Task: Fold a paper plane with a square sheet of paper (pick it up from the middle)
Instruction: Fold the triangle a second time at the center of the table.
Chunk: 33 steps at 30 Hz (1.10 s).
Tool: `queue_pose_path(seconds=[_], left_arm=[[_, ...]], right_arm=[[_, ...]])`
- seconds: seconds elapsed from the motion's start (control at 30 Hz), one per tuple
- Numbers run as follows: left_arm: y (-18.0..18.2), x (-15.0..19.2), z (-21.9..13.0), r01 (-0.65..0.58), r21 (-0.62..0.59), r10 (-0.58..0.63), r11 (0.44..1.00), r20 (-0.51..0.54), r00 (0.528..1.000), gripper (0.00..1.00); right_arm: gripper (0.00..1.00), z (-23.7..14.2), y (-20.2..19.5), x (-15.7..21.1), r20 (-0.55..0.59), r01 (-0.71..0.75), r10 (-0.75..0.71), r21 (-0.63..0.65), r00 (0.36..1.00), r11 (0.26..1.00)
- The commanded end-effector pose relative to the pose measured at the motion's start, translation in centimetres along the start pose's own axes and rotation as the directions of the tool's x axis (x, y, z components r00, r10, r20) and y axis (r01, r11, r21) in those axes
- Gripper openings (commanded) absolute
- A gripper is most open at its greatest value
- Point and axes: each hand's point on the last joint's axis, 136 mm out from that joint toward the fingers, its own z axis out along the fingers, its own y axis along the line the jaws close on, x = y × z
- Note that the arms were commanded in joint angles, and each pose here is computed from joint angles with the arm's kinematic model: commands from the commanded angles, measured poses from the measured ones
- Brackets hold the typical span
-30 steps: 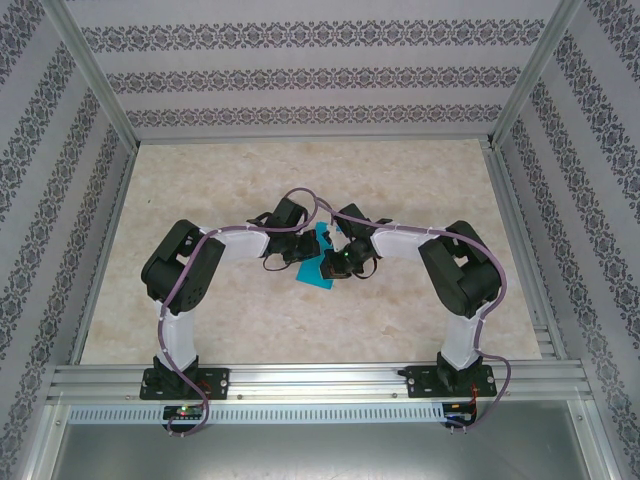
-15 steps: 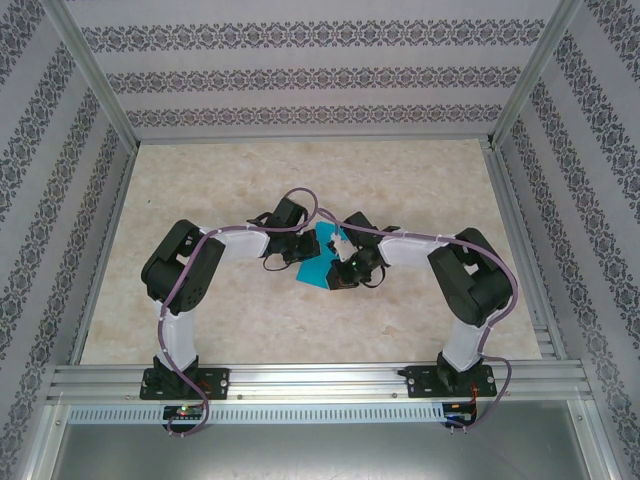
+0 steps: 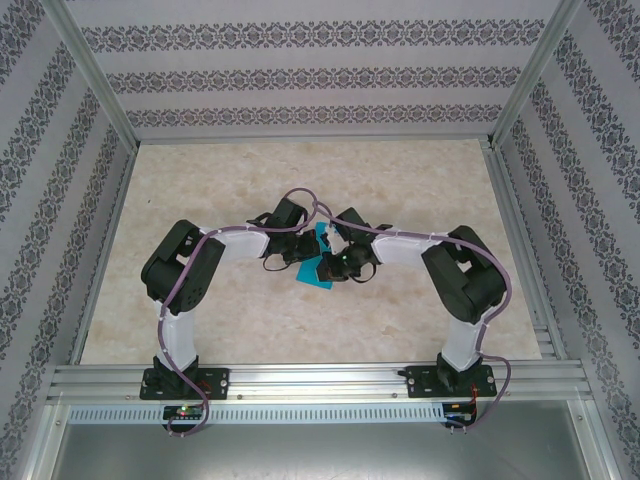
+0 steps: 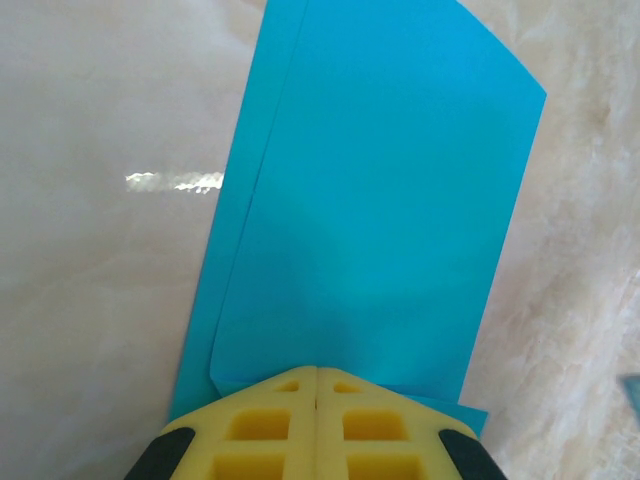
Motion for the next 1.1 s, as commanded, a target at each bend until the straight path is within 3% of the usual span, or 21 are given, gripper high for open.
queue_pose_path(seconds=[0.0,0.27,0.43,0.8,1.07], left_arm=[[5.1,3.3,1.6,0.052,-0.163,-0.065,0.985,-0.075,0.995,0.02],[5.6,3.4,1.7,0.054,-0.177,-0.068,0.983,-0.072,0.995,0.02],[5.2,3.3,1.6,0.048,-0.165,-0.061,0.985,-0.073,0.995,0.01],[-0.1,1.5,0.0,-0.034,-0.002,0.034,0.999,-0.063,0.997,0.07],[-4.1,0.6,-2.6,-0.06,0.138,0.062,0.989,-0.01,0.998,0.17]], right_arm=[[0.09,0.5,-0.2,-0.5,0.005,-0.009,0.009,0.024,1.0,1.0],[0.08,0.2,-3.1,4.6,-0.079,-0.043,0.048,0.059,0.996,0.997],[0.08,-1.1,-3.3,6.0,-0.064,-0.047,0.049,0.035,0.997,0.998],[0.12,-7.6,-2.8,-2.4,0.287,-0.131,0.106,0.07,0.952,0.989],[0.29,-6.4,-3.7,-5.1,0.306,-0.195,0.165,0.069,0.938,0.978]])
